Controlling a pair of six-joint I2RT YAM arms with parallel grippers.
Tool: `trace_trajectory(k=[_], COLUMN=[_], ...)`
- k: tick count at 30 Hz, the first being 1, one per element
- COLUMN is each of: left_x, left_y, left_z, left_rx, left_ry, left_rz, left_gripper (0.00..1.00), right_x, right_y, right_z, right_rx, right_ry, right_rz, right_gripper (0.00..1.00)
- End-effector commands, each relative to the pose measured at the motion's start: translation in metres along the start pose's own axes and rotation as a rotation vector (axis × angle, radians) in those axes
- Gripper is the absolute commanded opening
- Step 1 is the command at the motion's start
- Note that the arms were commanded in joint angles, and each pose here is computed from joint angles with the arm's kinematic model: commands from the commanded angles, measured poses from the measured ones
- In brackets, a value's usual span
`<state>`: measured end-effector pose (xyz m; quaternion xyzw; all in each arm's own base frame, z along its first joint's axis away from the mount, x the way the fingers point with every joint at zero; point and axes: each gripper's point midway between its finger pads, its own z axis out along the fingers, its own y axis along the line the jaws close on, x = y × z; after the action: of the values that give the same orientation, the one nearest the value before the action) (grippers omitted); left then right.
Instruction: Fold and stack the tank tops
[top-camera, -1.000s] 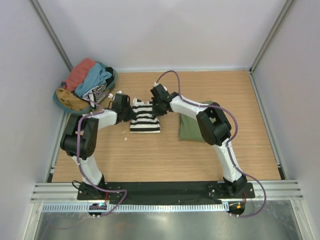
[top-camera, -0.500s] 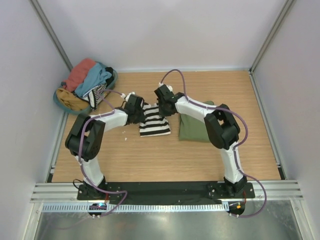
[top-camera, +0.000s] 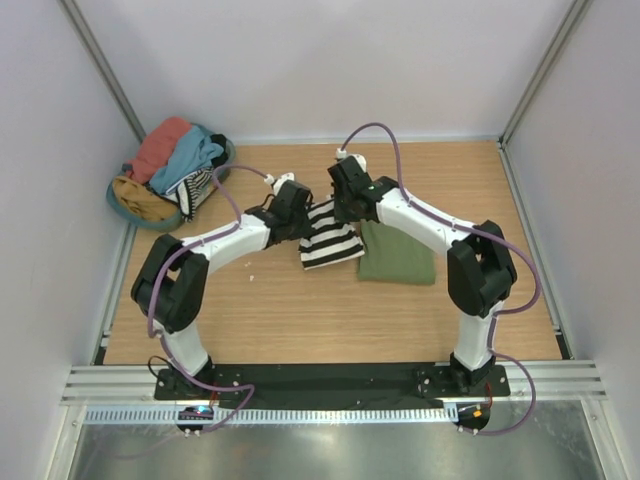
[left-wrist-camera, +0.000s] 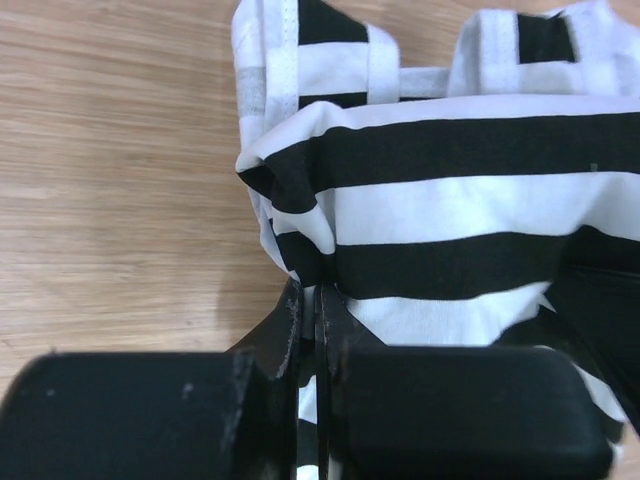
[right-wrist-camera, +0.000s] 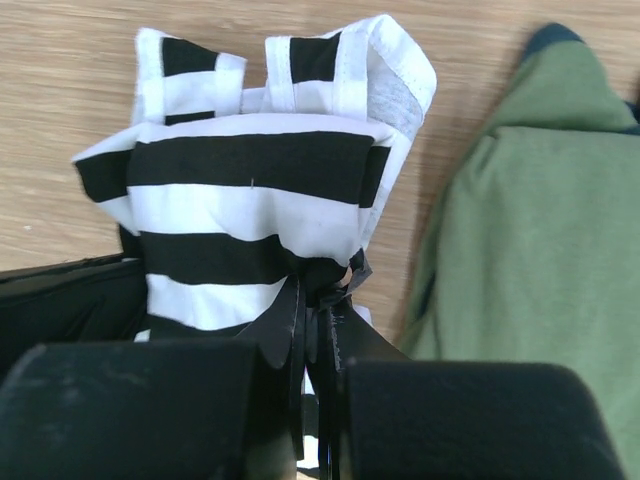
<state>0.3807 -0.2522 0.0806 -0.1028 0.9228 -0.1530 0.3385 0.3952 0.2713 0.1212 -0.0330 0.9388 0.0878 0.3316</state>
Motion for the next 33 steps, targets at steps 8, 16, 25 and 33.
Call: trace_trajectory(k=[8, 16, 25, 33], left_x=[-0.020, 0.004, 0.031, 0.050], left_y=[-0.084, -0.150, -0.196, -0.203], left_z=[-0.021, -0.012, -0.003, 0.002], left_rx=[0.132, 0.254, 0.298, 0.282], left_ry=[-0.064, -0.050, -0.040, -0.036], left_rz=[0.021, 0.058, 0.116, 0.141], left_gripper=[0.00, 0.00, 0.00, 0.00], right_x=[-0.021, -0.013, 0.012, 0.039], right_y=[-0.065, -0.111, -0.167, -0.192], right_z=[-0.040, -0.059, -0.069, -0.045], right_rx=[0.077, 0.118, 0.185, 0.227], right_ry=[-0.067, -0.081, -0.060, -0.001], right_rz=[0.067, 0.129, 0.193, 0.240], right_gripper=[0.01, 0.01, 0.01, 0.01])
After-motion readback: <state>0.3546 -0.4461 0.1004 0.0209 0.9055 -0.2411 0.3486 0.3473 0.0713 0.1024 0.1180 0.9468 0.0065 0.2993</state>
